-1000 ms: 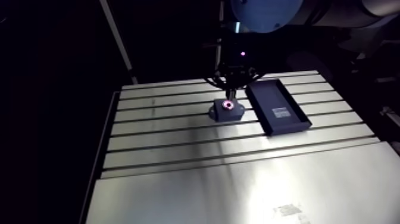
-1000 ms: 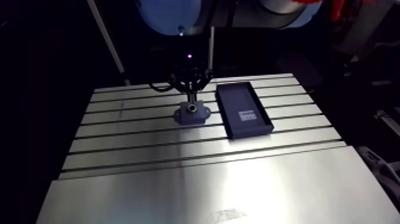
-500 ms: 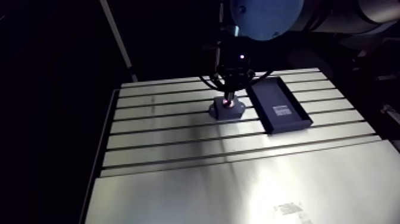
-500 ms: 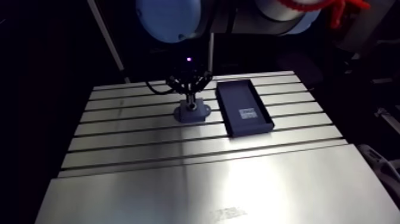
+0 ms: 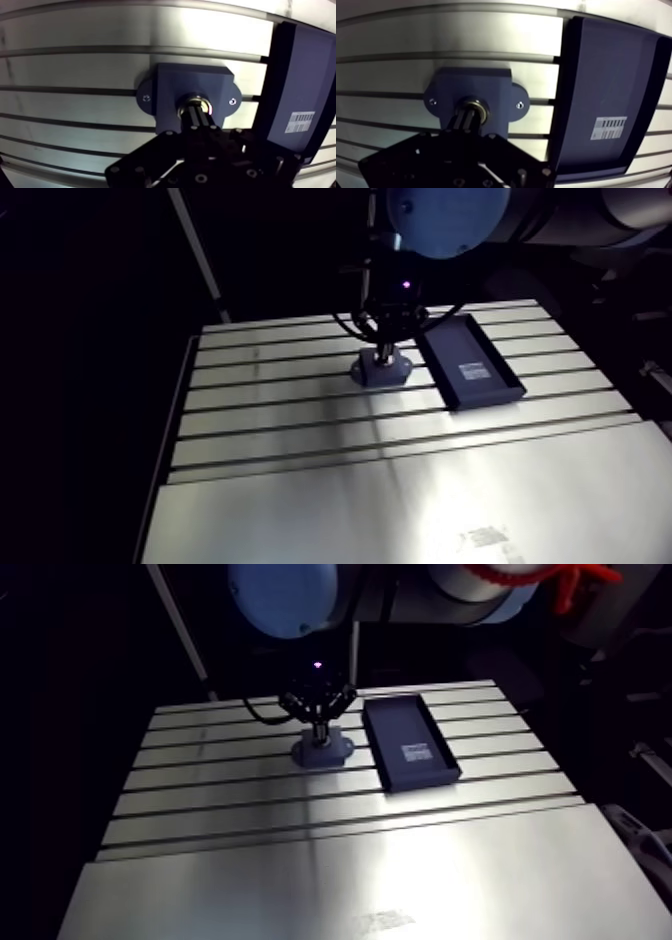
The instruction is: Pick up the bearing and press it into the housing until flush.
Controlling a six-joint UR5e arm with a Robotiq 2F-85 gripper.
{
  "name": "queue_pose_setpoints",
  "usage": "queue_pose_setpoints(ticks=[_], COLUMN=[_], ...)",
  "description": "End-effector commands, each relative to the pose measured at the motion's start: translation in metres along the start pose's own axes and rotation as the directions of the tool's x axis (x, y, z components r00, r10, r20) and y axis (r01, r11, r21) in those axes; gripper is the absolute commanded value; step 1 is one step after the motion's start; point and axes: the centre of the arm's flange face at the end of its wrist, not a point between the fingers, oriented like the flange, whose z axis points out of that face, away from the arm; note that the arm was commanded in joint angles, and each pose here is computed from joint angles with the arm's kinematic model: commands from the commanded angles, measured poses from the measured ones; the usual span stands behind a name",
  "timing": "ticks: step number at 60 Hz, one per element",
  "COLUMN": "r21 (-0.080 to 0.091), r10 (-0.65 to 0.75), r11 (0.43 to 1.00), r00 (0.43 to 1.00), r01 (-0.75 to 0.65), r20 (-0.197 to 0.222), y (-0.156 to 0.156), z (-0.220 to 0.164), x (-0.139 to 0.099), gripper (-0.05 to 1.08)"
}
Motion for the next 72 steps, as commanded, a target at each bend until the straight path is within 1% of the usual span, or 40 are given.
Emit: queue_pose_setpoints(ticks=[1,10,17,72], r21=[0.000,0.000,0.001,0.002], r10=[-0.001,-0.002,0.000,-0.001], r11=[1.000,1.000,1.000,1.000], r00=[1.000,1.000,1.000,1.000], r01=[0.001,0.002,0.000,0.001], r20=[0.001,0.001,0.010,0.015], y=[0.0000,0.0001,0.0010,0.0007], z=[0.0008,0.0015,0.0062,0.0090], x=[0.0000,0.0003,-0.0001,-0.0013], gripper=[1.06,1.06,1.06,1.06])
